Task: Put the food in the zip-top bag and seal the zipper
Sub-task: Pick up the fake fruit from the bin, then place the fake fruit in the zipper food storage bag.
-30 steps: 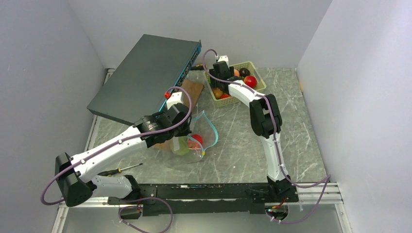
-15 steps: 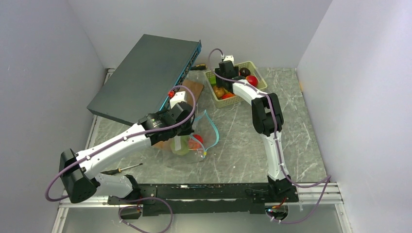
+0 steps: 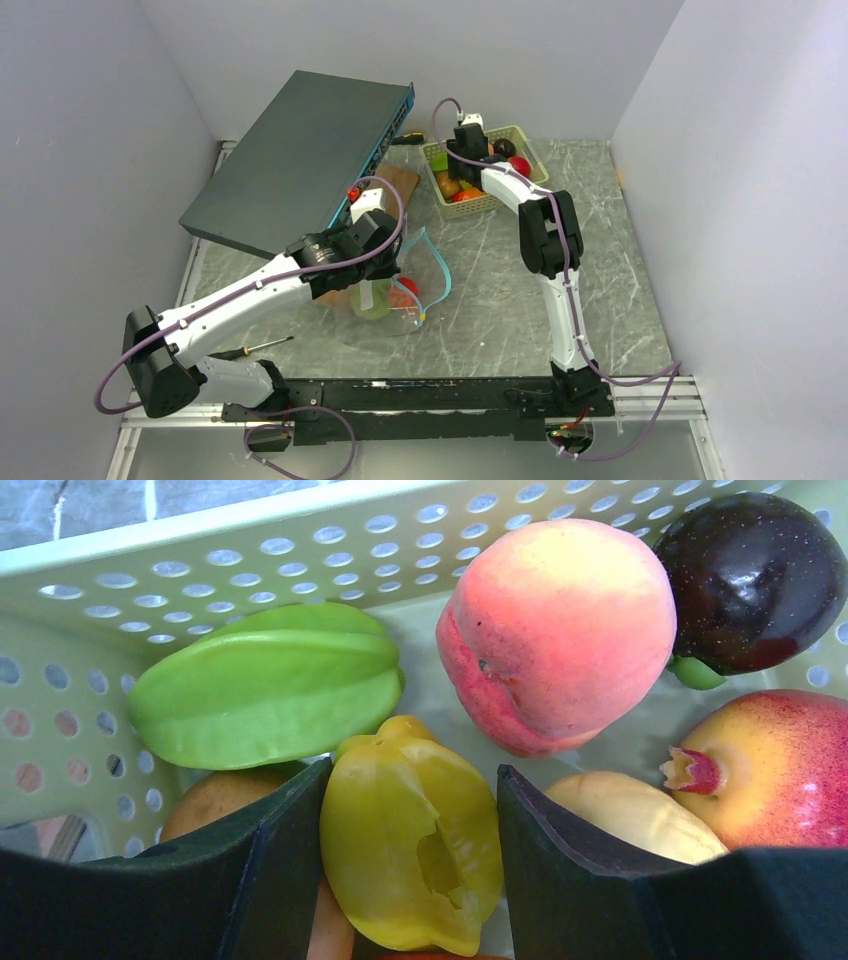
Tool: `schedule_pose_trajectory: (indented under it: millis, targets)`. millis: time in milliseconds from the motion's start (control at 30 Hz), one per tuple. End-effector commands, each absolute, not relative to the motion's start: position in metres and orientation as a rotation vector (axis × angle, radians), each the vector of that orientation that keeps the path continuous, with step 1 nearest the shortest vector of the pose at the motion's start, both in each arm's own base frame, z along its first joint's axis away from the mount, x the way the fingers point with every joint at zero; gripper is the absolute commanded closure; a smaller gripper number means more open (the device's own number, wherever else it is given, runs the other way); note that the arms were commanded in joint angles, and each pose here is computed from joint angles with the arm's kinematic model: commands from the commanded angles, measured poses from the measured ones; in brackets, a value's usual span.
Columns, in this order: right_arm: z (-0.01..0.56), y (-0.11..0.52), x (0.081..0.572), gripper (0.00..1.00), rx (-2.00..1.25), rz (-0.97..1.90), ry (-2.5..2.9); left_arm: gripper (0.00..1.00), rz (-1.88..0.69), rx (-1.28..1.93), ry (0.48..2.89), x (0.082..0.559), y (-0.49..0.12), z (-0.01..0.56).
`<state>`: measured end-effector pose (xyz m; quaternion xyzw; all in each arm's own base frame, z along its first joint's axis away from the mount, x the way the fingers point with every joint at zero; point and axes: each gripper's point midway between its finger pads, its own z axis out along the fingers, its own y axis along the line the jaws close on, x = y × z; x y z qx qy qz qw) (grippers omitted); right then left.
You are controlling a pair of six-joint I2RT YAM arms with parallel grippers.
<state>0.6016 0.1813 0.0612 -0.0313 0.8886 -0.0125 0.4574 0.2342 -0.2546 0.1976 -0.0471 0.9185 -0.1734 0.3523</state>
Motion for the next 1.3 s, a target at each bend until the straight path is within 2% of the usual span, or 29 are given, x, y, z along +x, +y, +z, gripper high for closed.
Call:
schedule_pose_trajectory:
  millis: [0, 267, 533, 700, 867, 1267]
  targets:
    - [0.139, 0.185, 0.6, 0.66, -0.065, 0.04, 2.087, 1.0, -0.515, -0.14, 2.339, 0.234, -0.259, 0.214]
    - [0.227, 0.185, 0.566, 0.81, -0.005, 0.186, 1.946, 1.0, -0.556, -0.147, 2.322, 0.233, -0.26, 0.217]
    - [0.284, 0.2, 0.491, 1.0, 0.07, 0.538, 1.824, 1.0, -0.572, -0.145, 2.301, 0.231, -0.257, 0.222]
    - [0.336, 0.227, 0.409, 1.0, -0.011, 0.975, 1.527, 1.0, -0.592, -0.158, 2.268, 0.233, -0.257, 0.231]
    - [0.37, 0.229, 0.338, 1.0, -0.041, 1.22, 1.322, 1.0, -0.645, -0.174, 2.243, 0.232, -0.259, 0.236]
    - [0.322, 0.284, 0.227, 1.0, -0.3, 1.388, 1.45, 1.0, -0.672, -0.168, 2.207, 0.234, -0.26, 0.253]
